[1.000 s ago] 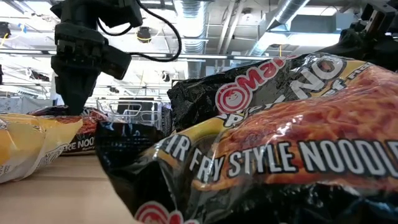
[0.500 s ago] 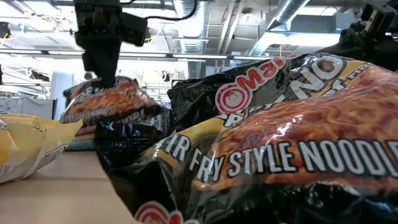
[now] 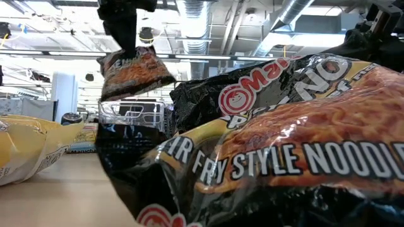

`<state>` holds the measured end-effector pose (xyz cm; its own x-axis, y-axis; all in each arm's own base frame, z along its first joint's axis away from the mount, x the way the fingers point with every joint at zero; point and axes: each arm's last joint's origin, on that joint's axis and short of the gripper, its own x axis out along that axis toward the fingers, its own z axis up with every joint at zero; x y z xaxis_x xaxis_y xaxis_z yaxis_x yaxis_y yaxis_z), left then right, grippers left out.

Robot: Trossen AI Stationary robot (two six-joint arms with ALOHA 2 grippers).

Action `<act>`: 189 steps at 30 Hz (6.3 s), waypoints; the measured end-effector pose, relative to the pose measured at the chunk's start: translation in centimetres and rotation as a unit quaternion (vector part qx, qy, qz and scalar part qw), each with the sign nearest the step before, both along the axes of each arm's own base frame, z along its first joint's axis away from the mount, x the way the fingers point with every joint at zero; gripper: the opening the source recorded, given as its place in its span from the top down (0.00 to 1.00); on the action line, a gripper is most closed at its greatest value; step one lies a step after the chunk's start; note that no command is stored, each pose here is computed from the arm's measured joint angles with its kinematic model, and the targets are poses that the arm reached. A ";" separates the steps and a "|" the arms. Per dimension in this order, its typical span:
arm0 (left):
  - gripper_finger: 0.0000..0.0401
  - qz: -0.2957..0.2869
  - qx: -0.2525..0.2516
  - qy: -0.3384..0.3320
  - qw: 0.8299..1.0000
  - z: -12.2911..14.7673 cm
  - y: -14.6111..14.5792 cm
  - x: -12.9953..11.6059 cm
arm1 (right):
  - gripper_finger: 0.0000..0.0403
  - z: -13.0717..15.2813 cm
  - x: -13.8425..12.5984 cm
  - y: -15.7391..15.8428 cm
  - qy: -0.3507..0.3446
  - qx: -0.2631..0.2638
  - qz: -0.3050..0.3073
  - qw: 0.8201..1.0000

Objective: Sort Maruchan noodles
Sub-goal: Put the black noodle pack into the left transparent bin, then put the yellow noodle pack into the center transparent bin

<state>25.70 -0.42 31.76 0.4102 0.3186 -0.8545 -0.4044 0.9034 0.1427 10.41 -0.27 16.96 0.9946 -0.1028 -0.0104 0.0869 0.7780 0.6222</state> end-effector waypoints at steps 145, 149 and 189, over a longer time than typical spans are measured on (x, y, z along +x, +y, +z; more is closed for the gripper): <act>0.85 -0.010 0.054 0.085 0.995 5.3 23.6 0.7 | 0.64 5.2 -1.1 -0.5 -0.193 -0.045 -0.104 0.975; 0.85 -0.018 0.074 0.046 0.996 8.6 21.7 1.4 | 0.57 7.5 -1.8 -0.5 -0.210 -0.101 -0.118 0.965; 0.85 -0.018 -0.003 -0.069 0.997 16.8 8.6 -1.1 | 0.46 14.6 9.7 0.2 0.216 -0.142 0.048 0.965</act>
<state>24.57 8.20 48.57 0.5353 0.2968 -0.7908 -0.3874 0.9182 0.0824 20.12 -0.12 31.52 0.9092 -0.0692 -0.4105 0.2085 0.9292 0.3052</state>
